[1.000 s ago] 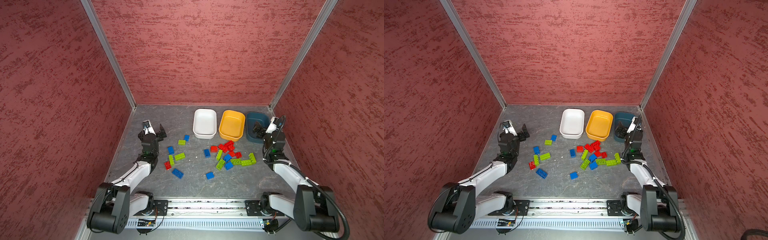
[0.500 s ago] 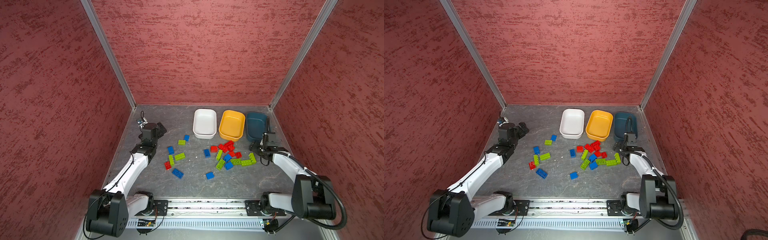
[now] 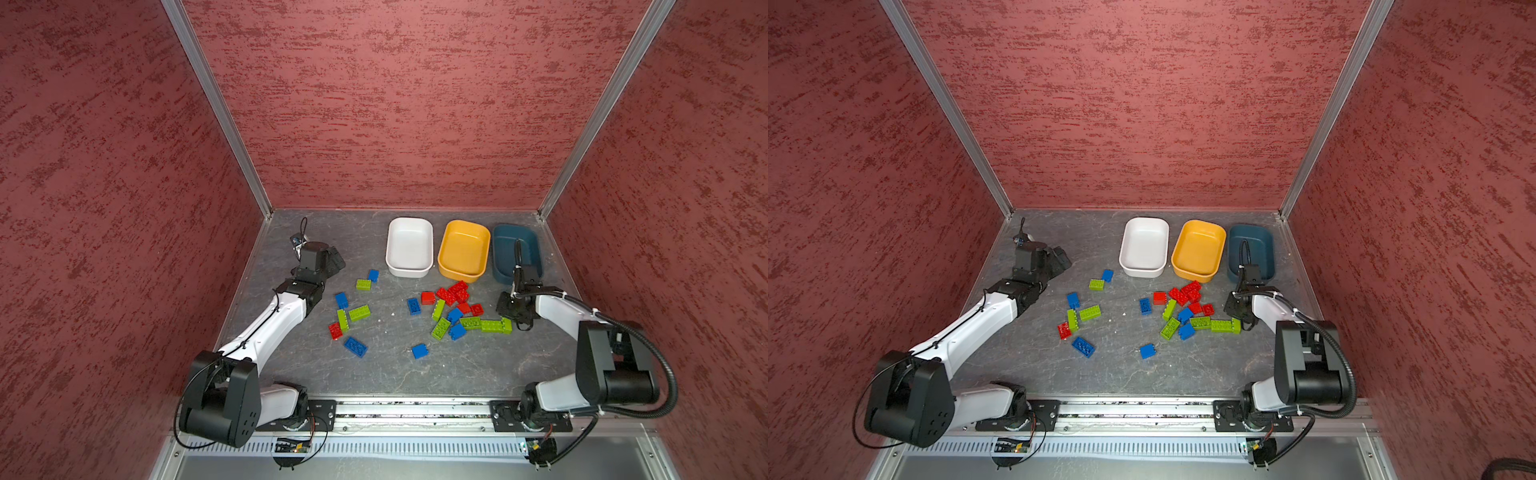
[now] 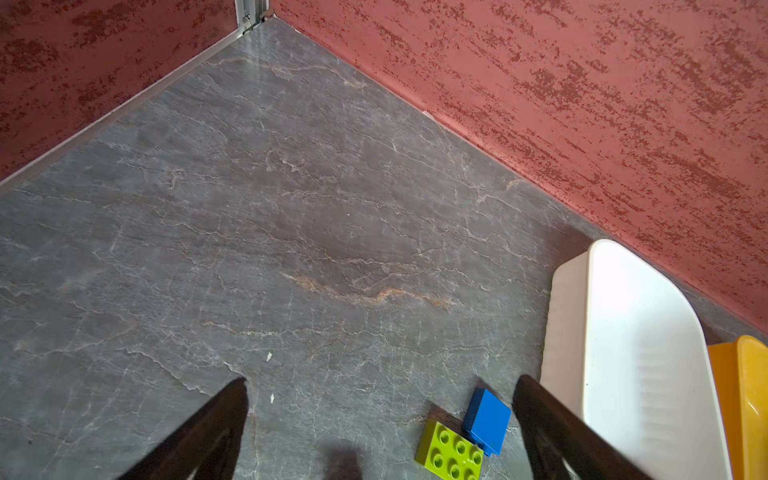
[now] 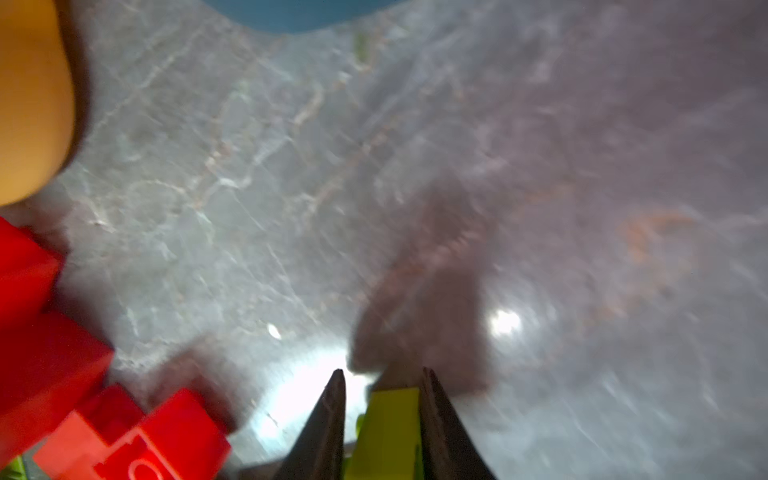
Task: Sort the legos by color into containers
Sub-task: 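Lift the lime-green brick with right gripper and drop it into teal bin, then move right gripper to red bricks beside yellow bin while left lowers toward blue brick, then grasp a red brick with right gripper while left gripper grasps a blue brick, then drop the red brick from right gripper into the yellow bin, then carry blue brick with left gripper into white bin while right gripper withdraws, then grasp a lime-green brick in the pile with right gripper while left withdraws, then carry the lime-green brick with right gripper over the teal bin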
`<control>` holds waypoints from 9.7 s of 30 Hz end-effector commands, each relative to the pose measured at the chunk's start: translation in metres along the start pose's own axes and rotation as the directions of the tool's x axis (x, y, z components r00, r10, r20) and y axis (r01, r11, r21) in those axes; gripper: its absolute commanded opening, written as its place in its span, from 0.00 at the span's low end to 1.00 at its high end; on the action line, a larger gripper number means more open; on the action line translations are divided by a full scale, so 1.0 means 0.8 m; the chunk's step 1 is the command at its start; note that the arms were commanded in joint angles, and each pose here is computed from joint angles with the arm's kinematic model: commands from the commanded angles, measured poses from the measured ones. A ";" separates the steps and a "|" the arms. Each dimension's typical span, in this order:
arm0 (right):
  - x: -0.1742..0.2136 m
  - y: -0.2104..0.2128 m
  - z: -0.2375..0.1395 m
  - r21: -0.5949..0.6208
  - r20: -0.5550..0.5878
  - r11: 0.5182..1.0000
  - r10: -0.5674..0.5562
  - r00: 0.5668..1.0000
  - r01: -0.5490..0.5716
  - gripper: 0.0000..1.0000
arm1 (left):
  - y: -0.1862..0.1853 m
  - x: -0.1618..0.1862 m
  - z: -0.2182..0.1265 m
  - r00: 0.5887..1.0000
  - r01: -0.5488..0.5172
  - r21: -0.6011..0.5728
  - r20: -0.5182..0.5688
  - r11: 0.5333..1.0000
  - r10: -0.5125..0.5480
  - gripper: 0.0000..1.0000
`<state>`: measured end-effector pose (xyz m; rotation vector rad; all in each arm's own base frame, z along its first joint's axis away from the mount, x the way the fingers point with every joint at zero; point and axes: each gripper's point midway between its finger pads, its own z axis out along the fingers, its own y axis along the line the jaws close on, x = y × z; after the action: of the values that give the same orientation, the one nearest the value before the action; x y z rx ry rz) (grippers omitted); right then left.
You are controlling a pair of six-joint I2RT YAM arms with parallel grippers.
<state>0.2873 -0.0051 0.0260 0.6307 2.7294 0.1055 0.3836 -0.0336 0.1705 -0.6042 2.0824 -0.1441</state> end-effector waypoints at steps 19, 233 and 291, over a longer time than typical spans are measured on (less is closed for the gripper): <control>-0.216 0.041 -0.122 -0.215 0.502 0.977 0.108 0.858 0.003 0.17 | -0.077 0.027 -0.003 0.987 -0.156 0.073 -0.037 0.985 0.159 1.00; -0.134 0.154 -0.160 -0.297 0.539 0.932 -0.016 0.842 0.208 0.99 | -0.409 0.067 0.084 0.832 -0.441 0.560 -0.037 0.701 0.553 0.99; 0.103 0.020 -0.008 0.153 -0.076 0.901 0.419 0.905 -0.405 0.49 | -0.289 0.105 0.003 0.900 -0.379 0.511 0.010 0.772 0.435 0.99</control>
<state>0.2333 0.0487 0.0165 1.2803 2.6630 0.0902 0.4289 -0.2762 0.1873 0.2080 2.0954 -0.4663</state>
